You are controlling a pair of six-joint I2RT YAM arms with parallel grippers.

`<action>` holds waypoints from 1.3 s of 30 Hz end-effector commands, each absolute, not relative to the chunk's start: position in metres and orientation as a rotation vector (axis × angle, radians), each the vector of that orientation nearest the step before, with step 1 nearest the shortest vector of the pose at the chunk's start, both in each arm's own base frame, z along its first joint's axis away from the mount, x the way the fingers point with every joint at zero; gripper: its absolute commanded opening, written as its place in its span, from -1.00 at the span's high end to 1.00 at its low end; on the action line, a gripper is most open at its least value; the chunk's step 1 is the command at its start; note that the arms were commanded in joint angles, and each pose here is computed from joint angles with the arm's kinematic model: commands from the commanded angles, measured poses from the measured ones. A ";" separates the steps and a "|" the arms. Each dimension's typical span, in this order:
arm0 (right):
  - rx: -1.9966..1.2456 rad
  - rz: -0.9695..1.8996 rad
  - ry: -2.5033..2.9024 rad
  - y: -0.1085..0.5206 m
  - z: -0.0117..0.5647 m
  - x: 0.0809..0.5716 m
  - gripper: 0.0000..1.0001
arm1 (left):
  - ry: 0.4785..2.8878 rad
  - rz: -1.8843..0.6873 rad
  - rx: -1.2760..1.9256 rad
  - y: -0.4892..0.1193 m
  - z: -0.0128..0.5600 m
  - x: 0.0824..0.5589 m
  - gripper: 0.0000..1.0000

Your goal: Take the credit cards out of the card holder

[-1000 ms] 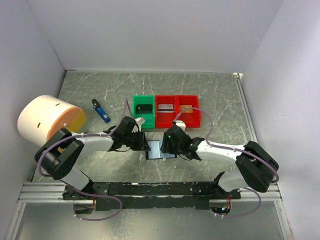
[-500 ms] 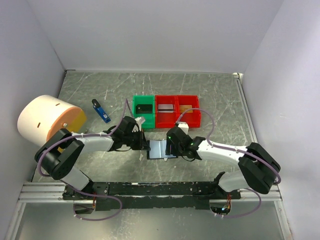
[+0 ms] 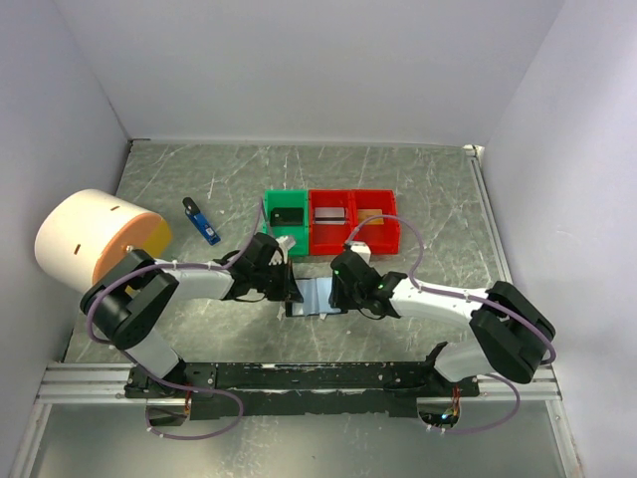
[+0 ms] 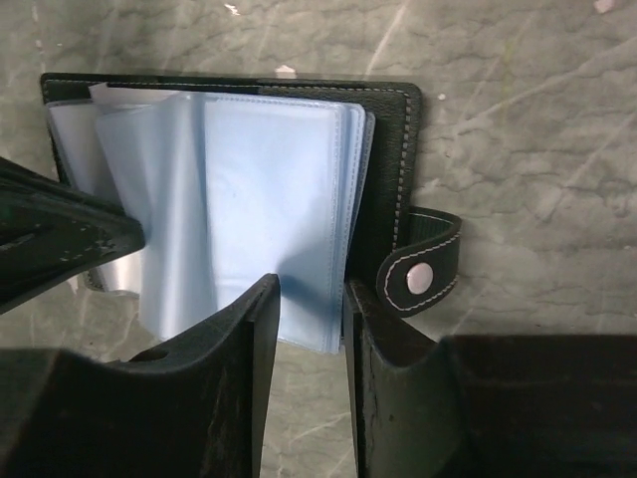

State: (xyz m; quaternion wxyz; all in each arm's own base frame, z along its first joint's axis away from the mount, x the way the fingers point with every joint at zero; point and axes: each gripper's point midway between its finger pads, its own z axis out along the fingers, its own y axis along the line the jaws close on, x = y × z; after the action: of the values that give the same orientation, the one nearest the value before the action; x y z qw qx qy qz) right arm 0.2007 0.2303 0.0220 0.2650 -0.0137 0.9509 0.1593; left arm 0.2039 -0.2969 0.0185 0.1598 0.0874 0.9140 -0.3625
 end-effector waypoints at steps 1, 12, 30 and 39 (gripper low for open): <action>-0.065 0.567 2.538 0.250 0.030 0.199 0.36 | 2.590 -1.027 0.294 -0.302 0.020 0.206 0.86; -0.041 0.715 2.463 0.264 0.047 0.201 1.00 | 2.591 -0.987 0.289 -0.298 0.022 0.207 0.86; 0.069 0.706 2.401 0.223 0.071 0.216 0.13 | 2.553 -0.795 0.246 -0.271 0.045 0.214 0.11; 0.097 0.343 2.129 0.158 0.144 0.254 -0.37 | 2.347 -0.551 0.076 -0.222 0.122 0.239 -0.52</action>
State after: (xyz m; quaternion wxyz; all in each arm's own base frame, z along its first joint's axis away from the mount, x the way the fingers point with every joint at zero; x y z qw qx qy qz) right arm 0.2388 0.2049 0.1278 0.4068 0.0364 0.8780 0.2498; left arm 0.2227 -0.2530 0.0918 0.2934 0.0641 0.9120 -0.2795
